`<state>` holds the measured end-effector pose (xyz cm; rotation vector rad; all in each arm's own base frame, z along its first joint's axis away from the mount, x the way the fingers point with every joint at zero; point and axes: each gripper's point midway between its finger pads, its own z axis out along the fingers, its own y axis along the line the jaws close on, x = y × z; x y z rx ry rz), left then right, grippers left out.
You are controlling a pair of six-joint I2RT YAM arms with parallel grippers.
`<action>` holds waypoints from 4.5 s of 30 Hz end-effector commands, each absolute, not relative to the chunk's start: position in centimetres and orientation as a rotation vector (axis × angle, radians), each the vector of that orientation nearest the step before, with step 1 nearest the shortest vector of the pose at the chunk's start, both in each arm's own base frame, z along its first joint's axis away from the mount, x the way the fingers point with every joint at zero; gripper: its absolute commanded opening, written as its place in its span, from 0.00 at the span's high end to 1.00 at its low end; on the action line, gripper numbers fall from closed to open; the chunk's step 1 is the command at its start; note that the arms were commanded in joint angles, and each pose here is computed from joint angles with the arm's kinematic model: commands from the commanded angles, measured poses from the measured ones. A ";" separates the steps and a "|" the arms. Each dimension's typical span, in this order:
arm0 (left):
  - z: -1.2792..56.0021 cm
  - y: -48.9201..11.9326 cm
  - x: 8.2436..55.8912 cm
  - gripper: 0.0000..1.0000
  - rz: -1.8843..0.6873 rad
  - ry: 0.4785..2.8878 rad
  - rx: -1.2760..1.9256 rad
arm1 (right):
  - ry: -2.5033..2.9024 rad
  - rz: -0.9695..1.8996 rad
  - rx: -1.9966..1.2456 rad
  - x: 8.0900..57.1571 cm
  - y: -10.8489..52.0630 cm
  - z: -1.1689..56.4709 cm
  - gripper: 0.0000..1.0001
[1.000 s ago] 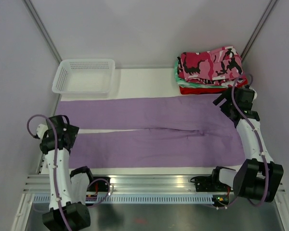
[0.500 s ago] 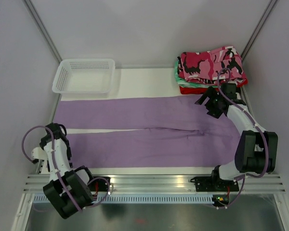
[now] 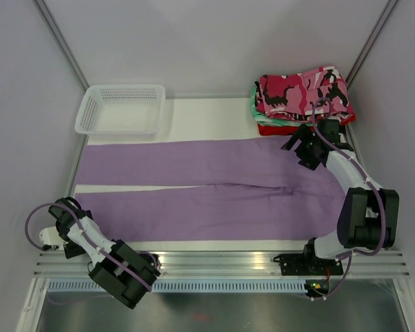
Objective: Fold and stack the trousers
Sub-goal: Fold the trousers
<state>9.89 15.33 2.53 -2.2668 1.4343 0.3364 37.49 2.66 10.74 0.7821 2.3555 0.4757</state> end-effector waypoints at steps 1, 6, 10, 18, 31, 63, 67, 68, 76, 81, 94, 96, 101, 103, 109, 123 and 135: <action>2.3 15.6 11.2 0.05 0.258 1.487 -2.161 | 2.318 0.426 0.769 38.0 2.0 12.4 0.02; 2.0 15.9 11.2 0.07 0.275 1.512 -2.154 | 2.313 0.399 0.771 37.6 1.6 12.5 0.02; 1.2 15.8 11.3 0.18 0.269 1.542 -2.161 | 2.302 0.367 0.781 37.4 1.2 12.8 0.02; 1.3 15.5 11.5 0.71 0.241 1.560 -2.155 | 2.183 0.316 1.004 35.0 -0.7 13.7 0.02; 1.5 14.7 12.0 0.98 0.184 1.649 -2.173 | 1.884 -0.406 1.734 20.6 -14.4 11.0 0.02; 2.1 15.2 12.4 0.98 0.186 1.704 -2.156 | 1.878 -0.465 2.137 11.8 -13.8 0.5 0.30; 3.1 15.2 12.7 0.98 0.168 1.730 -2.150 | 1.886 -0.463 2.122 12.0 -14.0 0.1 0.54; 3.2 15.1 12.8 0.98 0.157 1.735 -2.152 | 1.890 -0.455 2.119 12.1 -13.9 -0.1 0.63; 7.5 15.9 14.7 0.98 0.076 1.669 -2.138 | 1.924 -0.452 2.077 13.1 -14.8 1.8 1.00; 10.8 17.2 15.3 0.98 0.097 1.612 -2.122 | 1.937 -0.324 2.007 16.8 -15.8 4.4 1.00; 18.8 20.6 20.4 0.98 0.086 1.473 -1.917 | 1.961 -0.160 1.260 32.1 -16.8 18.4 1.00; 21.3 21.1 22.8 0.98 0.064 1.447 -1.797 | 1.975 -0.146 1.186 33.4 -16.9 18.9 1.00; 22.2 21.6 26.5 0.98 0.161 1.507 -1.734 | 2.047 -0.054 1.036 37.3 -16.8 18.1 1.00; 21.4 21.6 27.3 0.98 0.215 1.532 -1.732 | 2.042 -0.026 1.016 38.6 -16.8 17.6 1.00; 18.9 22.7 29.5 0.98 0.278 1.608 -1.717 | 2.047 0.064 0.908 42.0 -16.1 16.0 1.00; 16.3 24.5 33.0 0.98 0.489 1.746 -1.676 | 2.083 0.051 0.882 46.1 -17.5 11.5 1.00; 12.7 24.9 37.2 0.98 0.514 1.828 -1.607 | 2.090 0.069 0.790 48.7 -17.7 10.2 1.00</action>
